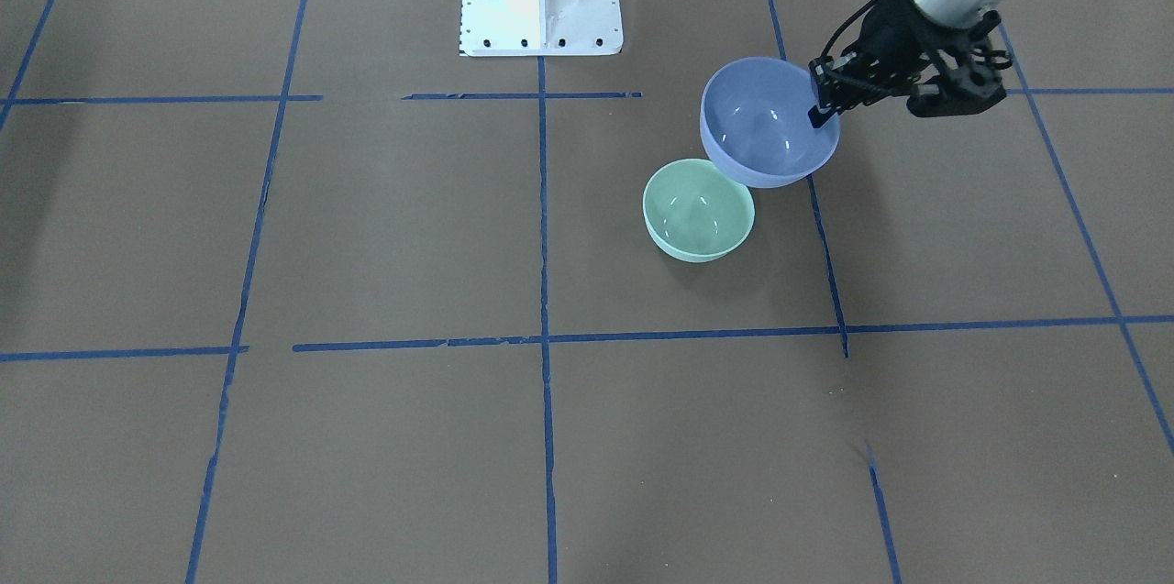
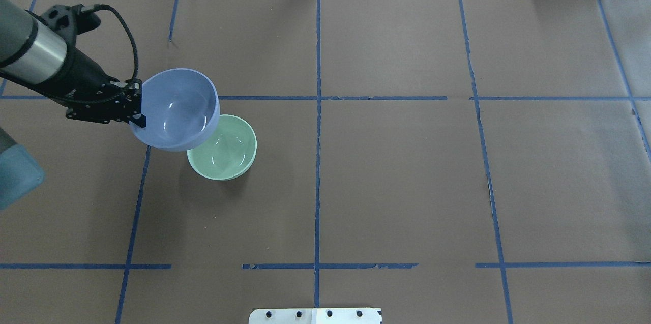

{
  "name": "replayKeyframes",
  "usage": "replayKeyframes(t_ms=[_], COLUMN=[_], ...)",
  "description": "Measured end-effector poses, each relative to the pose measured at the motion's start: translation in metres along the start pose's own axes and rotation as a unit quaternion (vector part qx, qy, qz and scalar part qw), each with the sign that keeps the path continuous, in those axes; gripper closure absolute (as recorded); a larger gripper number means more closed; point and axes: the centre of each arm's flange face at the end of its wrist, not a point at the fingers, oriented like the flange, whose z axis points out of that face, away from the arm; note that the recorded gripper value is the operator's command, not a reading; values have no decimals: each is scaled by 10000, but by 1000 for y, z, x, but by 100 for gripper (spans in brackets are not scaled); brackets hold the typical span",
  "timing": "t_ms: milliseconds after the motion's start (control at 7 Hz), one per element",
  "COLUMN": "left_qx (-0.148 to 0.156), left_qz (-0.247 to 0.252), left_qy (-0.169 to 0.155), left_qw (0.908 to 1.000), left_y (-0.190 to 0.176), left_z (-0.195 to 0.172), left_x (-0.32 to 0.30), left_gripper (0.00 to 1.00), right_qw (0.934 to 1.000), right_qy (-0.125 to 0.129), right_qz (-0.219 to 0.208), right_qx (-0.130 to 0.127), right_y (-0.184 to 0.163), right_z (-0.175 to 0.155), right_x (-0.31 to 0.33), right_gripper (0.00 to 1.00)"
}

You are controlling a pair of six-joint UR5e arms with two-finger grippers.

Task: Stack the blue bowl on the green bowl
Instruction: 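Carry the blue bowl over the green bowl and lower it inside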

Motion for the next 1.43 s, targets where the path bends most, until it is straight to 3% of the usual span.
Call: replayKeyframes(t_ms=[571,1286,1429], left_qx=[43,-34,-41], left_qz=[-21,64,67], left_qy=[-39,-83,-104], left_qw=[10000,9999,9999], left_y=[3,11,10], left_z=[78,99,101], left_x=[5,2,0], left_gripper=[100,100,1], right_qw=[10000,10000,10000], right_qy=[-1,0,-2], right_qz=[0,1,1], right_qx=[0,-1,0], right_y=[0,0,0], right_z=[0,0,0], right_x=[0,0,0], right_gripper=[0,0,0])
